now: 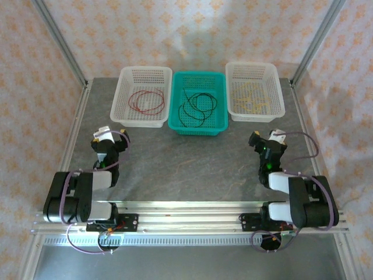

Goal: Untangle the cables

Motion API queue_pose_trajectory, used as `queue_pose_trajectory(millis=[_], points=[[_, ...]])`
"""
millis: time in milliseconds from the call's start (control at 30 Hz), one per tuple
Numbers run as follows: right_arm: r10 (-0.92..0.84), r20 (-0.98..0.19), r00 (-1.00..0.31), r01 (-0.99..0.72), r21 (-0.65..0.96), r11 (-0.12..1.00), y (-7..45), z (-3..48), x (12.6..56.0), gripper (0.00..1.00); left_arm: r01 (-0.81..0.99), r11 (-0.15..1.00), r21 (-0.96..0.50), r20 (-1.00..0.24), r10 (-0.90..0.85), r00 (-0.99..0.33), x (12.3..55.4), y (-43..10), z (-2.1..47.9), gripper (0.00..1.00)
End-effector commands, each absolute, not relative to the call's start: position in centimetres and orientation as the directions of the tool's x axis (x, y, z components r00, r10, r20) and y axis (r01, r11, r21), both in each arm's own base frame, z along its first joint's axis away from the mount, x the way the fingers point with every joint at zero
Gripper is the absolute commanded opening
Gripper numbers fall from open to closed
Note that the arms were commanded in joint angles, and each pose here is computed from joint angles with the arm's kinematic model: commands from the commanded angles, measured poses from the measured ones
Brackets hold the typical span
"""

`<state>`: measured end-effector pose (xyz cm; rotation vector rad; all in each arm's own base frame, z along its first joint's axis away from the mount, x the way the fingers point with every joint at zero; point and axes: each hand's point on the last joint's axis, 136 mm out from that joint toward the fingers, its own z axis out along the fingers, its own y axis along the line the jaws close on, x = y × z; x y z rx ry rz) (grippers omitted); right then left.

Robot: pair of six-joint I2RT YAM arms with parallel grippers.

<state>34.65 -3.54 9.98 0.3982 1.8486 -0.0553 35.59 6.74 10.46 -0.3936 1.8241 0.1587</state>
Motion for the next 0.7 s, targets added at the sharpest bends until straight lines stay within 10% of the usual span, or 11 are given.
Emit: queue_pose_trajectory(millis=[0,467,667], points=[[0.208,-0.971,-0.119,0.218,0.179,0.959,-2.8,14.2,37.1,1.00,-0.221,0.963,-0.152,-0.979,-0.177,-0.098,38.3,5.5,14.4,1.00],[0.183,-0.978,-0.100,0.166,0.165,0.972,-2.0,12.6,37.1,1.00,-0.293,0.938,-0.186,-0.980,-0.159,0.116,33.5,6.4,15.4,0.99],[0.173,-0.979,-0.110,0.187,0.150,0.971,-2.0,12.4,37.3,1.00,-0.350,0.930,-0.113,-0.992,-0.128,-0.021,35.9,6.0,13.7,0.99]])
